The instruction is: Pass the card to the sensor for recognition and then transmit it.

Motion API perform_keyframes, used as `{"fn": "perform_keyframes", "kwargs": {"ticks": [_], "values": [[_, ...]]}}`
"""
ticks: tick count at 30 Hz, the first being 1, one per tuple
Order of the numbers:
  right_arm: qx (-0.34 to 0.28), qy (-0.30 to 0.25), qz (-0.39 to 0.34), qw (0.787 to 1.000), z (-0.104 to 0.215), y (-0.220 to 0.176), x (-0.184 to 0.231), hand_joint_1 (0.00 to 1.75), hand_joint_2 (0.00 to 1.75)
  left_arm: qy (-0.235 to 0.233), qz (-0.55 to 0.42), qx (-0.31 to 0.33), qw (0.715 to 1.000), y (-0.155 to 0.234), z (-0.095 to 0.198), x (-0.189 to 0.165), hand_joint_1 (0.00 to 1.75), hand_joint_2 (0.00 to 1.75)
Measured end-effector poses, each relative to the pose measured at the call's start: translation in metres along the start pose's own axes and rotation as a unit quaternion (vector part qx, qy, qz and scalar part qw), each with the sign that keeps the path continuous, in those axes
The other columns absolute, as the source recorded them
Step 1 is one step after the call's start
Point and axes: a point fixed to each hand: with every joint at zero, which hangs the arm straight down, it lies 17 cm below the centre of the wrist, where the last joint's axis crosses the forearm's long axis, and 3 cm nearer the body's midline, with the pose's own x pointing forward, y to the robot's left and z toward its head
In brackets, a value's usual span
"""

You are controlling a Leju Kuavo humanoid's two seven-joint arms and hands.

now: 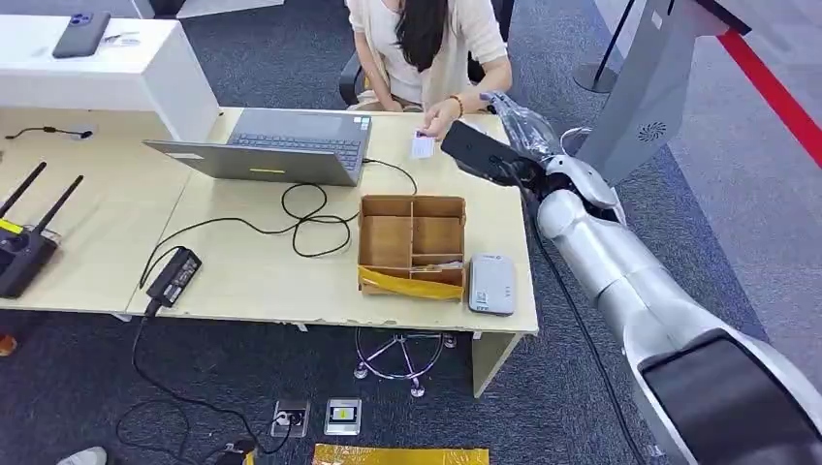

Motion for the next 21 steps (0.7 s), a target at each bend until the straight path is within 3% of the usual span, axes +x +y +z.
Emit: {"fn": "perform_keyframes", "kwargs": {"ticks": [4, 5, 16, 21], "values": [[-0.014, 0.001, 0.001, 1.000, 0.004, -0.008, -0.010, 0.00, 0.00, 0.008, 0.005, 0.000, 1.000, -0.003, 0.000, -0.011, 0.00, 0.00], [-0.019, 0.002, 0.000, 1.000, 0.005, -0.011, -0.015, 0.00, 1.75, 0.010, 0.007, -0.001, 1.000, -0.004, 0.000, -0.014, 0.00, 0.00], [-0.061, 0.080, 0.006, 0.995, 0.046, -0.038, -0.100, 0.00, 1.75, 0.033, 0.043, -0.001, 0.999, -0.007, 0.001, -0.040, 0.00, 0.00], [-0.076, 0.089, 0.042, 0.992, 0.057, -0.056, -0.115, 0.00, 1.75, 0.024, 0.049, 0.005, 0.999, -0.004, 0.001, -0.037, 0.00, 0.00]]}}
